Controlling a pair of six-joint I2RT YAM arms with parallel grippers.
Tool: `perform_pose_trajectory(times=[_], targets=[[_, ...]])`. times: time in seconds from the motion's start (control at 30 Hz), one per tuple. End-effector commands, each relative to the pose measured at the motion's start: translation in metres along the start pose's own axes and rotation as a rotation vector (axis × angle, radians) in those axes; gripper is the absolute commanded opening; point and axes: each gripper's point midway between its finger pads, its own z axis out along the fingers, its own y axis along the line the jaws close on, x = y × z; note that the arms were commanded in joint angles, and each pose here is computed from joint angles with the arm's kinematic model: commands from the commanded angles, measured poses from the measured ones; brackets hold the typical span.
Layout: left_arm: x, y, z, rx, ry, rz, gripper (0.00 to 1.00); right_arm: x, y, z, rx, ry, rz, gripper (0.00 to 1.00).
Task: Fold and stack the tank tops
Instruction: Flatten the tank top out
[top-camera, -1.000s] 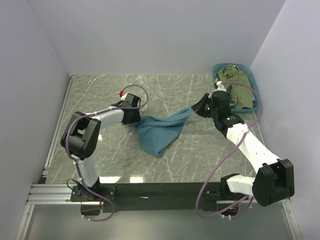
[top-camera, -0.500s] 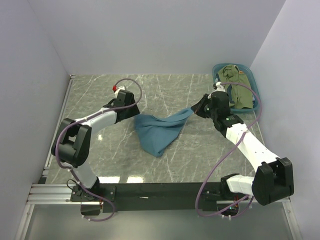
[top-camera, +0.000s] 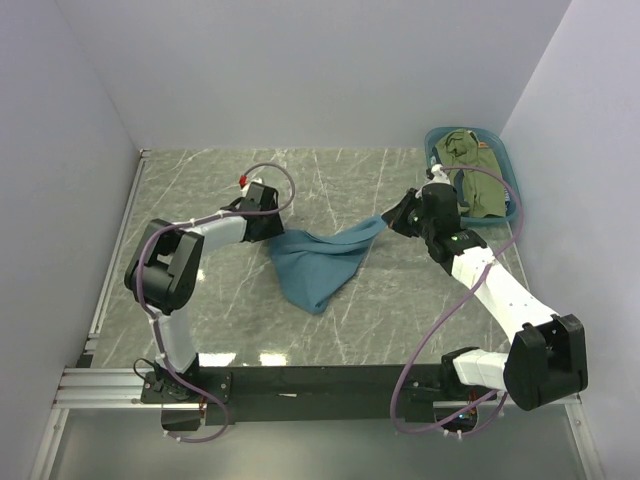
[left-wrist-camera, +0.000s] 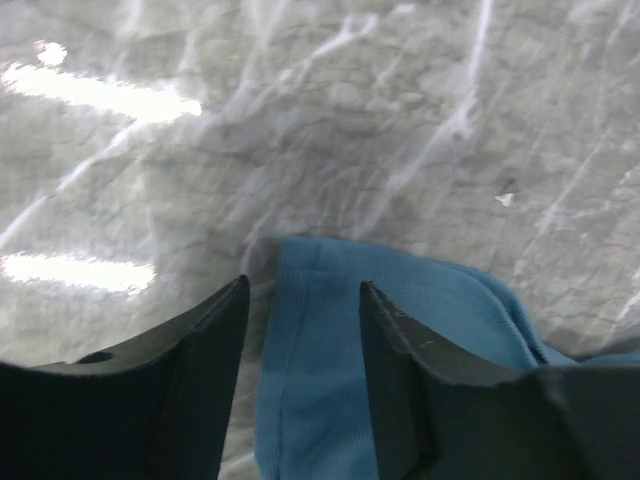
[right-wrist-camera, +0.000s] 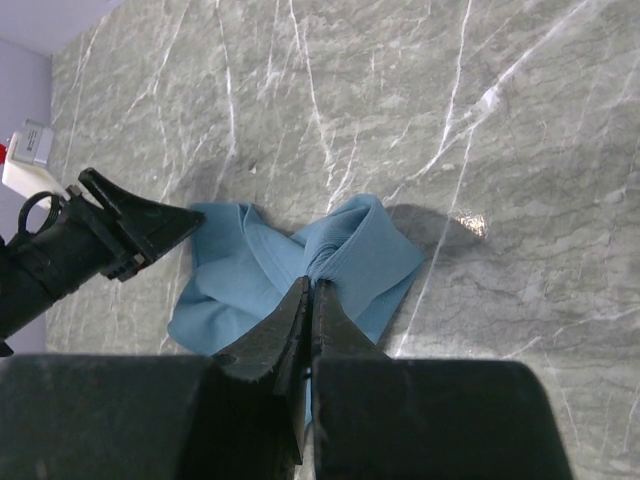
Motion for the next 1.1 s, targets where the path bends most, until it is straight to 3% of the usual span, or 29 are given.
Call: perform_pose_trajectory(times=[0.0, 0.17, 0.23, 0.4, 0.47, 0.6, 0.67, 0.8, 0.9, 0.97, 1.07], targets=[[0.004, -0.004, 0.008, -0.005, 0.014, 0.054, 0.52, -0.008, 0.0, -0.002, -0.003, -0.03, -0.008, 0.0], [0.02, 0.005, 0.017, -0.102, 0.047, 0.115, 0.43, -0.008, -0.001, -0.003, 0.003, -0.035, -0.012, 0.0], [0.028, 0.013, 0.019, -0.164, 0.059, 0.143, 0.35, -0.007, -0.001, -0.002, 0.001, -0.03, -0.011, 0.0], [0.017, 0.019, 0.012, -0.232, 0.029, 0.149, 0.01, -0.014, 0.006, -0.001, -0.021, -0.04, -0.007, 0.0], [-0.011, 0.005, 0.002, -0.216, -0.026, 0.147, 0.0, -0.023, 0.014, 0.001, -0.037, -0.038, 0.001, 0.0], [-0.099, -0.031, -0.047, -0.16, -0.205, 0.111, 0.01, -0.089, 0.062, -0.012, -0.107, -0.138, -0.01, 0.0], [-0.154, -0.055, -0.084, -0.104, -0.327, 0.095, 0.01, -0.115, 0.077, -0.018, -0.123, -0.182, -0.011, 0.0], [-0.258, -0.078, -0.161, 0.029, -0.563, 0.037, 0.0, -0.209, 0.131, -0.038, -0.224, -0.39, -0.035, 0.0], [-0.347, -0.102, -0.235, 0.209, -0.786, -0.016, 0.0, -0.271, 0.162, -0.045, -0.34, -0.518, -0.036, 0.0], [-0.375, -0.12, -0.258, 0.339, -0.856, -0.004, 0.0, -0.302, 0.18, -0.055, -0.416, -0.584, -0.028, 0.0], [-0.419, -0.125, -0.353, 0.488, -1.095, -0.008, 0.0, -0.354, 0.221, -0.101, -0.533, -0.725, -0.076, 0.0]])
